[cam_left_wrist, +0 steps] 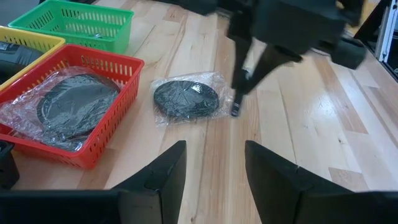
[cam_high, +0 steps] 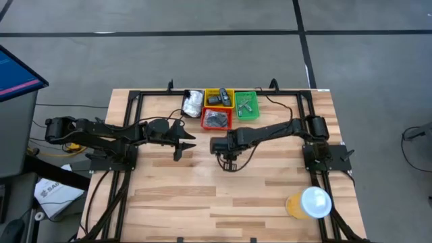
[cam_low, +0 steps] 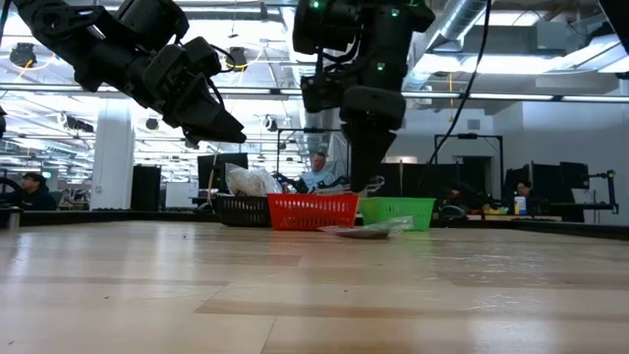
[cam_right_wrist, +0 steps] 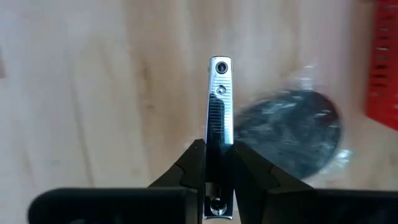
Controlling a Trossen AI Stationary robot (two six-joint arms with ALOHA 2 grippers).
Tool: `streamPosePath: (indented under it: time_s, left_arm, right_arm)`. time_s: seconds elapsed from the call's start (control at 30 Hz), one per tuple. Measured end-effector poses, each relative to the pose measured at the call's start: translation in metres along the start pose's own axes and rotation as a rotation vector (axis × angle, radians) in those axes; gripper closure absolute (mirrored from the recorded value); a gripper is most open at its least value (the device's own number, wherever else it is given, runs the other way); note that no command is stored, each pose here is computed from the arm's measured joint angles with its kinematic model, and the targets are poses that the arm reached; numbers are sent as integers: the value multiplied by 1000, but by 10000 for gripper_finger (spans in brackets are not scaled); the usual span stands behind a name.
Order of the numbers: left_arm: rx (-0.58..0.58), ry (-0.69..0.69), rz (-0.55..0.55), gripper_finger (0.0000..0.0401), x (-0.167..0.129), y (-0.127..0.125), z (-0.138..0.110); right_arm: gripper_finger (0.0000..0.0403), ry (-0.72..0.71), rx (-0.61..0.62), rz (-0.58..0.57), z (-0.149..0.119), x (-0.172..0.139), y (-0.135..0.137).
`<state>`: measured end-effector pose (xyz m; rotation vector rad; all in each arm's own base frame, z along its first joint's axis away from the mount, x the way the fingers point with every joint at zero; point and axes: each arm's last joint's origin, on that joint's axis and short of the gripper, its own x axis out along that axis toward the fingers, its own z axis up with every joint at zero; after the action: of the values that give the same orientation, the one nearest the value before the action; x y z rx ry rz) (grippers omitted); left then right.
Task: Pick & Place Travel size toiletries
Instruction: Put the silver nail cutter into the green bin
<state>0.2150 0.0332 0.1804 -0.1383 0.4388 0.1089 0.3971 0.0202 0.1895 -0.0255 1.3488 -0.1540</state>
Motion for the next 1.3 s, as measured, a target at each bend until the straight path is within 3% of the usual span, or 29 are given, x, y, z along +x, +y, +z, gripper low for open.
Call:
streamPosePath:
  time_s: [0.5, 0.77, 0.9, 1.3]
  left_arm:
    - [0, 4, 0, 247, 0, 0, 0]
    - [0, 4, 0, 247, 0, 0, 0]
    - [0, 4, 0, 247, 0, 0, 0]
    - [0, 4, 0, 247, 0, 0, 0]
  right_arm:
    - [359, 27, 108, -24, 10, -17, -39]
    - [359, -22, 138, -59, 3, -54, -51]
    - [359, -74, 221, -71, -2, -73, -67]
    - [359, 34, 420, -167, -25, -46, -118]
